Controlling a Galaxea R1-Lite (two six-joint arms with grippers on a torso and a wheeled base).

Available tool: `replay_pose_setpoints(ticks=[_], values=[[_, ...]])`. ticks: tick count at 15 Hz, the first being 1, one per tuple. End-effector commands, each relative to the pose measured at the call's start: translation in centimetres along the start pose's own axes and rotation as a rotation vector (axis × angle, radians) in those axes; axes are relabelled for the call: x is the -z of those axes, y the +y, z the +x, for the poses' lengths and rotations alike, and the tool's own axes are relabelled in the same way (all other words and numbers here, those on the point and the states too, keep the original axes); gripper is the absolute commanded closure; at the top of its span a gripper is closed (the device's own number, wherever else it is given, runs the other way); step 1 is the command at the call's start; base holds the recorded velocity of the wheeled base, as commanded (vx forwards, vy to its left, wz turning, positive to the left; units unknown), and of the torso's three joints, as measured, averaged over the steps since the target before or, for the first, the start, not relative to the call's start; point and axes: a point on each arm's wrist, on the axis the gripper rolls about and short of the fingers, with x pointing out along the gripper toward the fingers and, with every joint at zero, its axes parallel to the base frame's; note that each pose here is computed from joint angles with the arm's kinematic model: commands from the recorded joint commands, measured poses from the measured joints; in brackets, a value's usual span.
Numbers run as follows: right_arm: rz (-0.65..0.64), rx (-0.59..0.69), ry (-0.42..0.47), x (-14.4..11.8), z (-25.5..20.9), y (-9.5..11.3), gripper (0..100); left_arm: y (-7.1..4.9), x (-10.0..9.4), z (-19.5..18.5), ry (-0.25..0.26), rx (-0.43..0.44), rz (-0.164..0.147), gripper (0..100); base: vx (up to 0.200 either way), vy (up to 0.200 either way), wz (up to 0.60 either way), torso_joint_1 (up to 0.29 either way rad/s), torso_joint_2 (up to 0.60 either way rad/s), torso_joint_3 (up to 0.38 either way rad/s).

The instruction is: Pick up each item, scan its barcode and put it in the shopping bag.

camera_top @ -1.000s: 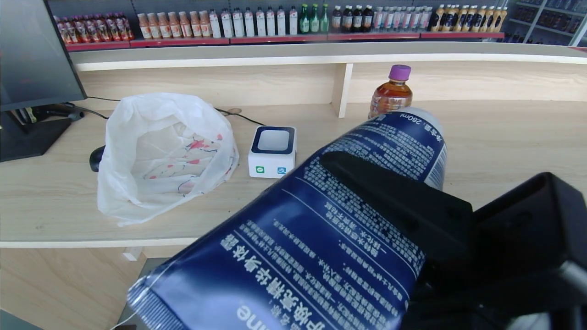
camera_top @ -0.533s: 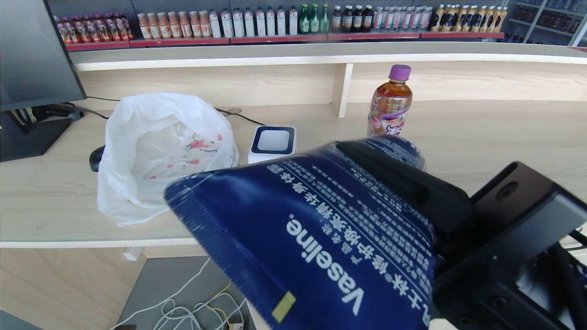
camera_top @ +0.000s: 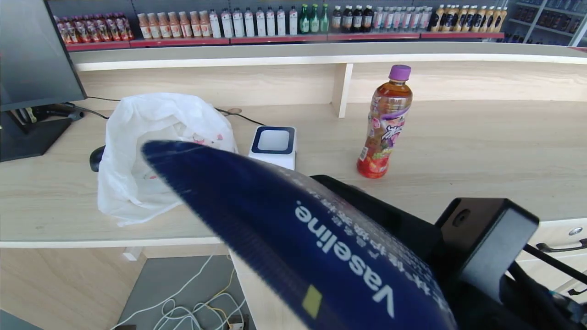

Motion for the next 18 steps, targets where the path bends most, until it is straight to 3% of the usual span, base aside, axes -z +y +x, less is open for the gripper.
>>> replay_pose_setpoints(ticks=[1, 5, 8, 11, 14, 16, 18], values=[[0.032, -0.004, -0.003, -0.1, 0.0, 0.2, 100, 0.0, 0.0, 0.0, 0.0, -0.001, 0.0, 0, 0.0, 0.0, 0.0, 0.0, 0.0, 0.0], [0.243, 0.122, 0.099, 0.0, 0.2, -0.1, 100, 0.0, 0.0, 0.0, 0.0, 0.0, 0.0, 0, 0.0, 0.0, 0.0, 0.0, 0.0, 0.0], [0.428, 0.304, 0.158, 1.8, 0.6, -2.9, 100, 0.0, 0.0, 0.0, 0.0, -0.001, 0.0, 0, 0.0, 0.0, 0.0, 0.0, 0.0, 0.0], [0.648, 0.343, 0.165, 2.8, 1.1, -3.3, 100, 0.0, 0.0, 0.0, 0.0, 0.0, 0.0, 0, 0.0, 0.0, 0.0, 0.0, 0.0, 0.0], [0.667, 0.43, 0.199, 5.1, 1.0, -5.0, 100, 0.0, 0.0, 0.0, 0.0, 0.0, 0.0, 0, 0.0, 0.0, 0.0, 0.0, 0.0, 0.0], [0.735, 0.395, 0.156, 5.8, 1.0, -5.5, 100, 0.0, 0.0, 0.0, 0.0, 0.0, 0.0, 0, 0.0, 0.0, 0.0, 0.0, 0.0, 0.0], [0.754, 0.442, 0.173, 7.1, 0.9, -6.5, 100, 0.0, 0.0, 0.0, 0.0, -0.001, 0.0, 0, 0.0, 0.0, 0.0, 0.0, 0.0, 0.0]])
